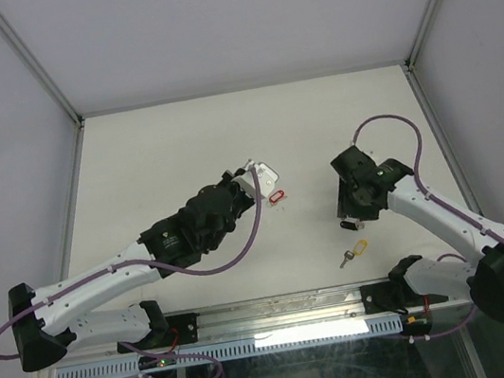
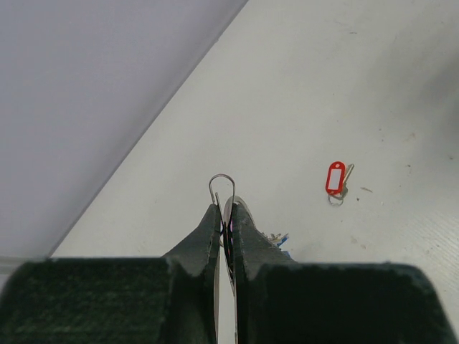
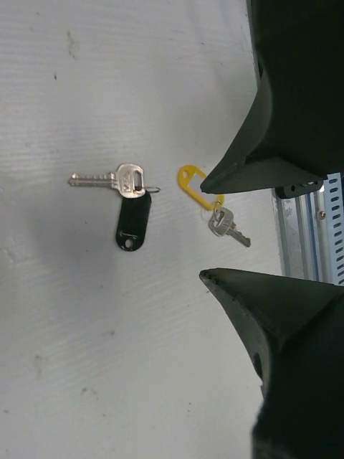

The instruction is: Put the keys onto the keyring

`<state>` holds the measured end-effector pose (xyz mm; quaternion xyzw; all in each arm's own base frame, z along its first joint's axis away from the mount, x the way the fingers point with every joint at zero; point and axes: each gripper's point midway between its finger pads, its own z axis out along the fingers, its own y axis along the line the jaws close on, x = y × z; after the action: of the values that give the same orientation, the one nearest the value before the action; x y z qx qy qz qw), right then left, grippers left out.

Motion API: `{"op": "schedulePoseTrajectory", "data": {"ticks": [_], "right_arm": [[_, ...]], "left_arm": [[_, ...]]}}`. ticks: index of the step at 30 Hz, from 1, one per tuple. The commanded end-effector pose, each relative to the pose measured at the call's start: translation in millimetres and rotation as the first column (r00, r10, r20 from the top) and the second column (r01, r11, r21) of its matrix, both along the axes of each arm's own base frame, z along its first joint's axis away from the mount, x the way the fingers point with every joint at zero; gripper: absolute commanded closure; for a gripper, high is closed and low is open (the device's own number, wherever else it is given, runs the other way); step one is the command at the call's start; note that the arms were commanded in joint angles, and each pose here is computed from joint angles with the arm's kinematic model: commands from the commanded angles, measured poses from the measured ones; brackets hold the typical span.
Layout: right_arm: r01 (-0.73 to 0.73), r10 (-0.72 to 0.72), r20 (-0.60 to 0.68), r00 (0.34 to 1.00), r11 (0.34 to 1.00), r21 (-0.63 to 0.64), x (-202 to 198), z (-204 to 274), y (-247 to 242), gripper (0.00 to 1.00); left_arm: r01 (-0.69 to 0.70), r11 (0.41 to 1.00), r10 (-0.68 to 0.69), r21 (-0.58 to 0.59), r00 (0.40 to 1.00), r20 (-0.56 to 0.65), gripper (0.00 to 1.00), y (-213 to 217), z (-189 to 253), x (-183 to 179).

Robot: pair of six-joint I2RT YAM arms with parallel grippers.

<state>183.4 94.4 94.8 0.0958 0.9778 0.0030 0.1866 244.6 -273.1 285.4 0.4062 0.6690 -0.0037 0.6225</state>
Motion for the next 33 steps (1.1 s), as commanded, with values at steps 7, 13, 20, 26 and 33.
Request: {"op": "schedulePoseTrajectory", "data": {"ticks": [7,13,20,26,33], "right_arm": [[0.113,-0.113,-0.03,0.993,0.993,-0.018,13.8,-30.7,-20.5,0.56],[0.114,-0.115,-0.059,0.992,0.993,-0.017,14.5,-46.5,-23.7,0.64],[0.103,-0.105,-0.102,0.989,0.994,-0.028,14.2,-59.0,-24.4,0.68],[0.108,-0.113,-0.107,0.988,0.993,-0.049,14.2,-61.7,-27.8,0.72],[0.111,-0.12,-0.133,0.984,0.991,-0.072,12.3,-68.9,-30.5,0.75]], "left_arm": [[0.001,0.999,0.001,-0.05,0.999,0.035,1.0,8.2,15.3,-6.7],[0.009,0.999,-0.008,-0.034,0.999,0.032,1.0,7.0,10.3,-7.1],[0.009,1.0,-0.008,-0.01,1.0,0.03,1.0,5.4,4.0,-5.7],[0.011,1.0,-0.011,-0.008,0.999,0.032,1.0,5.9,4.6,-5.9],[0.025,1.0,-0.025,-0.01,0.999,0.032,1.0,3.6,5.7,-7.1]]}}
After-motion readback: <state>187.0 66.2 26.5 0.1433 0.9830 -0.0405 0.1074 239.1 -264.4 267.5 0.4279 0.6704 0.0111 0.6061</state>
